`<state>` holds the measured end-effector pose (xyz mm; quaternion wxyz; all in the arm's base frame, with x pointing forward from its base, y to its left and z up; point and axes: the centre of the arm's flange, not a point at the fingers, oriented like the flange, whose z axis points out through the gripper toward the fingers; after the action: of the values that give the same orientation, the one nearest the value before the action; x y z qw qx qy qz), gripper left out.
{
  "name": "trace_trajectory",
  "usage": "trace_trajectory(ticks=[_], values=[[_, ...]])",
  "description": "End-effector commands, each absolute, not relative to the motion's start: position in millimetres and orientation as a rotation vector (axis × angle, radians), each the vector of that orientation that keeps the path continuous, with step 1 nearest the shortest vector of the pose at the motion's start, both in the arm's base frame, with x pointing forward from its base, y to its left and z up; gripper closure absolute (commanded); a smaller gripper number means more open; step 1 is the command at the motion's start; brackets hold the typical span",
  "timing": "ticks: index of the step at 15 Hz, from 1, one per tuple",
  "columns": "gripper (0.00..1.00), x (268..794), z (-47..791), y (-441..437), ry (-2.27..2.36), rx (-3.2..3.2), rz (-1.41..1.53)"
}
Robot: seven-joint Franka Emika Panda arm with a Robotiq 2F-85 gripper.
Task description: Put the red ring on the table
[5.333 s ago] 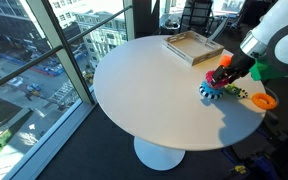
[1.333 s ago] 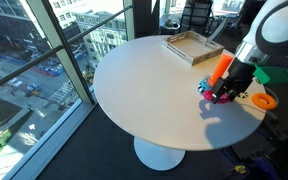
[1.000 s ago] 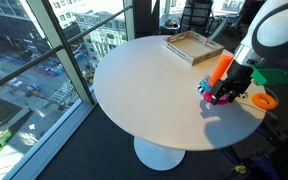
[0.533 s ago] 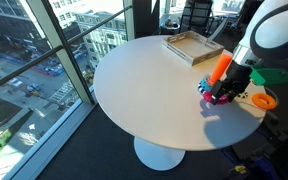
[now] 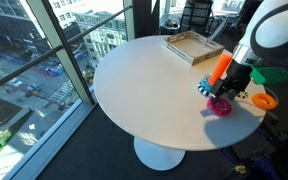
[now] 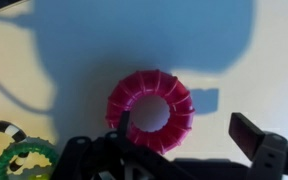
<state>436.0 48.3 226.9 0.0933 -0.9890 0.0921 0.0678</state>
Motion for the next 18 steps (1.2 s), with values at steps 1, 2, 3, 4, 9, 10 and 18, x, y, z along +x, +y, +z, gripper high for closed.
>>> trace_trajectory(ticks=[1,2,3,4,9,10,18], values=[[0.0,442.6,239.1,45.4,0.279,-2.944,0.214],[0.0,442.9,242.3,44.7,0.277,-2.944,0.219],[0.0,443.5,246.5,43.8,0.275,-2.951,0.217],[0.0,444.4,251.6,42.7,0.273,-2.957,0.215],[0.0,448.6,283.2,34.1,0.271,-2.995,0.188],[0.0,449.6,291.8,31.7,0.277,-3.002,0.175],[0.0,453.1,366.3,4.8,0.301,-3.007,0.163]])
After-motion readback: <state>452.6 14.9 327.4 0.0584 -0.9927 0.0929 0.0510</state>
